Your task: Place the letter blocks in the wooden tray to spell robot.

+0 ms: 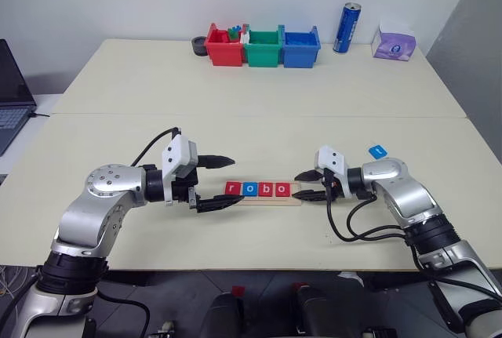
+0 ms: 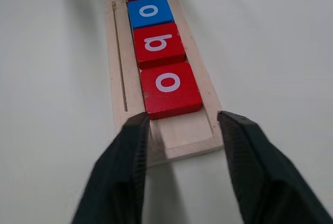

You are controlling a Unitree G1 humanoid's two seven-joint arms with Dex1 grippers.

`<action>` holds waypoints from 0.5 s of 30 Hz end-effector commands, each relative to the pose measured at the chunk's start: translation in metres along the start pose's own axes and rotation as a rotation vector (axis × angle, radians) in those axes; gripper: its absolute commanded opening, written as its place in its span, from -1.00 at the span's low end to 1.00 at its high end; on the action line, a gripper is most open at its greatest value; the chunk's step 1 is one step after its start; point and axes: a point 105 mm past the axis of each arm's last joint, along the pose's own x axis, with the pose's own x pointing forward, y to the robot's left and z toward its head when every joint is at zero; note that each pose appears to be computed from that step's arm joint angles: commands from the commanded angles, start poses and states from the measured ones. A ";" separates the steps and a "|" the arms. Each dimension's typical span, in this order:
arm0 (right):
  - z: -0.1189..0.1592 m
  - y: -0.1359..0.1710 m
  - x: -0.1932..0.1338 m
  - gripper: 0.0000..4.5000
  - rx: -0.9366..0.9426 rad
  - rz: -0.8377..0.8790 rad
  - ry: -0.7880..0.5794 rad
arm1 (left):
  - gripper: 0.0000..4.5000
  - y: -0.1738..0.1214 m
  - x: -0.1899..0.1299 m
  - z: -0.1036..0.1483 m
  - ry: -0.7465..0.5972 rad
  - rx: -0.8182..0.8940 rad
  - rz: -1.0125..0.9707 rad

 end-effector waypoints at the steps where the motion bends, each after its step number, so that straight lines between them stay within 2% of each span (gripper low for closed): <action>1: 0.009 -0.001 0.000 -0.57 -0.029 -0.002 -0.026 | 1.00 0.001 -0.001 0.007 -0.001 0.042 -0.002; 3: 0.009 0.000 0.000 -0.90 -0.031 0.002 -0.028 | 1.00 0.001 -0.001 0.008 -0.002 0.043 -0.002; 4: 0.009 0.000 0.001 -0.98 -0.032 0.004 -0.029 | 1.00 0.001 -0.001 0.008 -0.003 0.043 -0.002; 15: 0.004 0.002 0.002 -0.98 -0.052 0.002 -0.010 | 1.00 0.002 -0.002 0.008 0.003 0.044 0.002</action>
